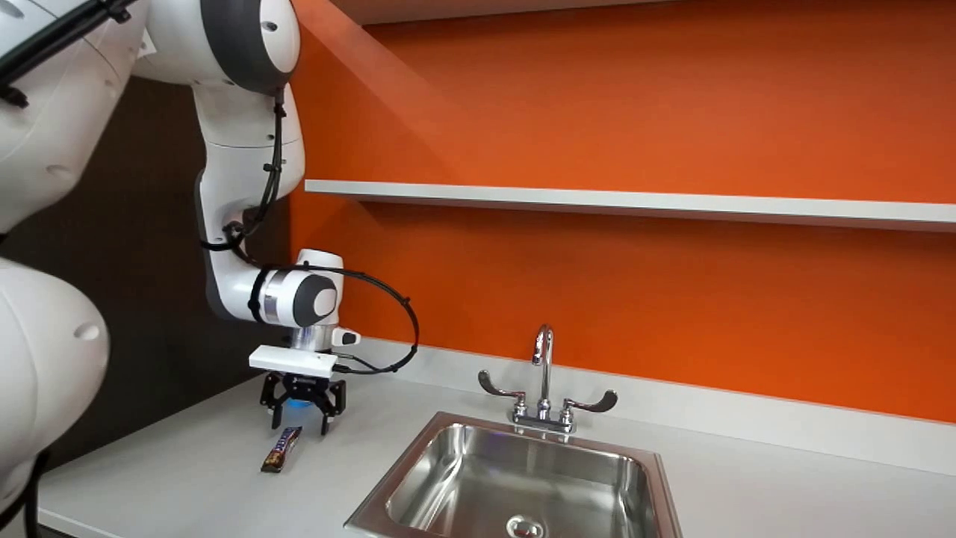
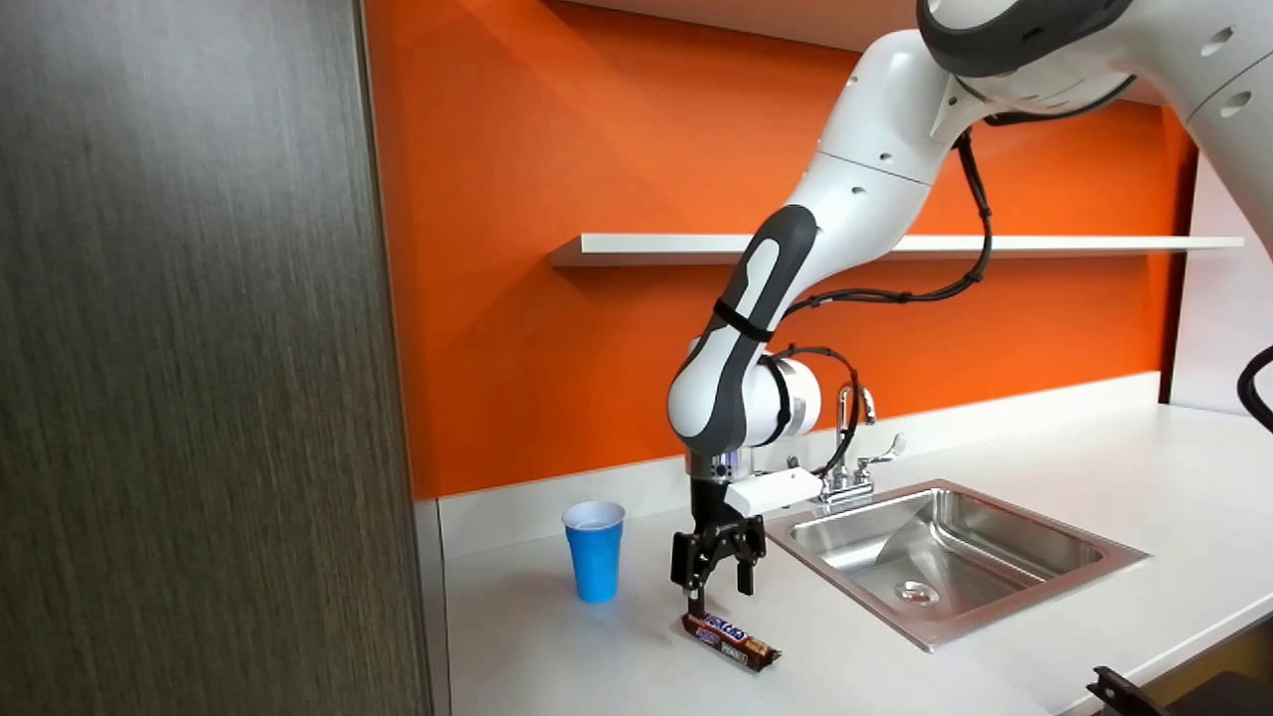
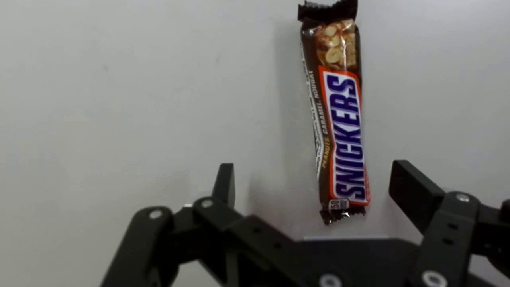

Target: Pick up the object from the counter and place it on the shelf

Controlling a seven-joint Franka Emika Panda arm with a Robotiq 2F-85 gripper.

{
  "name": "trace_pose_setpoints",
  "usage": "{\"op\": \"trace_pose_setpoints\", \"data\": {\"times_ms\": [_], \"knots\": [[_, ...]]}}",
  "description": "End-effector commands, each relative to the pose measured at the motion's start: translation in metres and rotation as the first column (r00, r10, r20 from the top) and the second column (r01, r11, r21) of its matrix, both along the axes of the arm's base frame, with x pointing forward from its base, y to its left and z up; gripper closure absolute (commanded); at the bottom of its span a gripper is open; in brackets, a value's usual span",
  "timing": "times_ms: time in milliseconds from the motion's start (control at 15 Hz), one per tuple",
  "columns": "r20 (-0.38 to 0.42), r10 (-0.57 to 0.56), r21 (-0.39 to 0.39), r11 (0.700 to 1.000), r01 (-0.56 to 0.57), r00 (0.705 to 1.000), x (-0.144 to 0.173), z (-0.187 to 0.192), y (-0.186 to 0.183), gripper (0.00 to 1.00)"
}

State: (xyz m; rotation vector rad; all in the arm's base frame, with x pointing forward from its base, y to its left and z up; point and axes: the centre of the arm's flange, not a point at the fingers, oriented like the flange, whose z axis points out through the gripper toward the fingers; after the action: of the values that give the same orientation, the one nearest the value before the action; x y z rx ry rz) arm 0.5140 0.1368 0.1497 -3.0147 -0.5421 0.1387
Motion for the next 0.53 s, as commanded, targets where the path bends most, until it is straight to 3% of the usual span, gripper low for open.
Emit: {"op": "trace_pose_setpoints", "data": {"times_ms": [0,467], "knots": [[-0.002,0.006,-0.028,1.0,-0.006,1.0,-0.002,-0.001,-0.004,0.0],[-0.036,0.033,-0.038,0.999,-0.034,0.999,-0.016,-0.006,0.003,0.0]]}}
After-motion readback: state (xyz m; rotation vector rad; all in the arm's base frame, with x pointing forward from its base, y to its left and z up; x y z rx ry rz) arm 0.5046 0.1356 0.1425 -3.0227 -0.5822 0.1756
